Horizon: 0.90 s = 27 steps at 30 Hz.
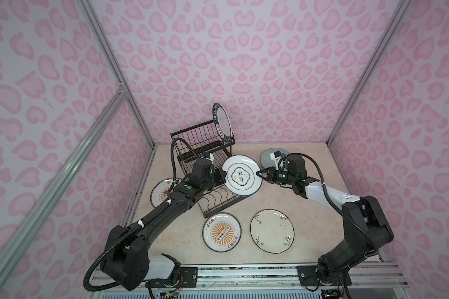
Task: Load plates into a dish rack
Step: Pick up the plate from the center of the table.
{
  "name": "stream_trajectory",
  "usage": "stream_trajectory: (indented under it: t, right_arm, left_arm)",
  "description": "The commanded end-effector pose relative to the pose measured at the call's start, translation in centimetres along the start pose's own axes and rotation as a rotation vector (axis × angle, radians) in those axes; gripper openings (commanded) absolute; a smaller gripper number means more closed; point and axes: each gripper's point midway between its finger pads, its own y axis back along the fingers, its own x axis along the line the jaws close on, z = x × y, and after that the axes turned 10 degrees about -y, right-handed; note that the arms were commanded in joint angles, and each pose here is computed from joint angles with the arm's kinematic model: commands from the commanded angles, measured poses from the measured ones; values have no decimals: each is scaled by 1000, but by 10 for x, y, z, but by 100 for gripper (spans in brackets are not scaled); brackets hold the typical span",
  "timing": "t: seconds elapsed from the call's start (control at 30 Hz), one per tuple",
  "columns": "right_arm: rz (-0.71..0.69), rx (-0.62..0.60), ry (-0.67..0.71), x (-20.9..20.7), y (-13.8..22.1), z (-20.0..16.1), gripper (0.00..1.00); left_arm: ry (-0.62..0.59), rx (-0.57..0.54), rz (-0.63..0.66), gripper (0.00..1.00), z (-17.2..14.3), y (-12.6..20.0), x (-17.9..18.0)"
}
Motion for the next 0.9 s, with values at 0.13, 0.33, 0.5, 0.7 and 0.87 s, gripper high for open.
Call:
stream_trajectory:
  t: [0.13,0.33,0.5,0.7,0.87]
  right_arm:
    - [109,22,73,32,-6,-5,18]
    - [122,20,63,34,-8,-6,24]
    - [136,22,53,35,-10,-10,29]
    - [154,34,44,37,-16,-15,31]
    - [166,42,37,38,-20,-19,33]
  left_arm:
    - [-50,-34,21,4,0,6,4]
    - [-42,-87,33,4,8,14,6]
    - [-40,-128,40,4,16,21,5]
    - [-30,-148,53,4,21,27,6]
    - [-10,-170,55,4,25,33,8]
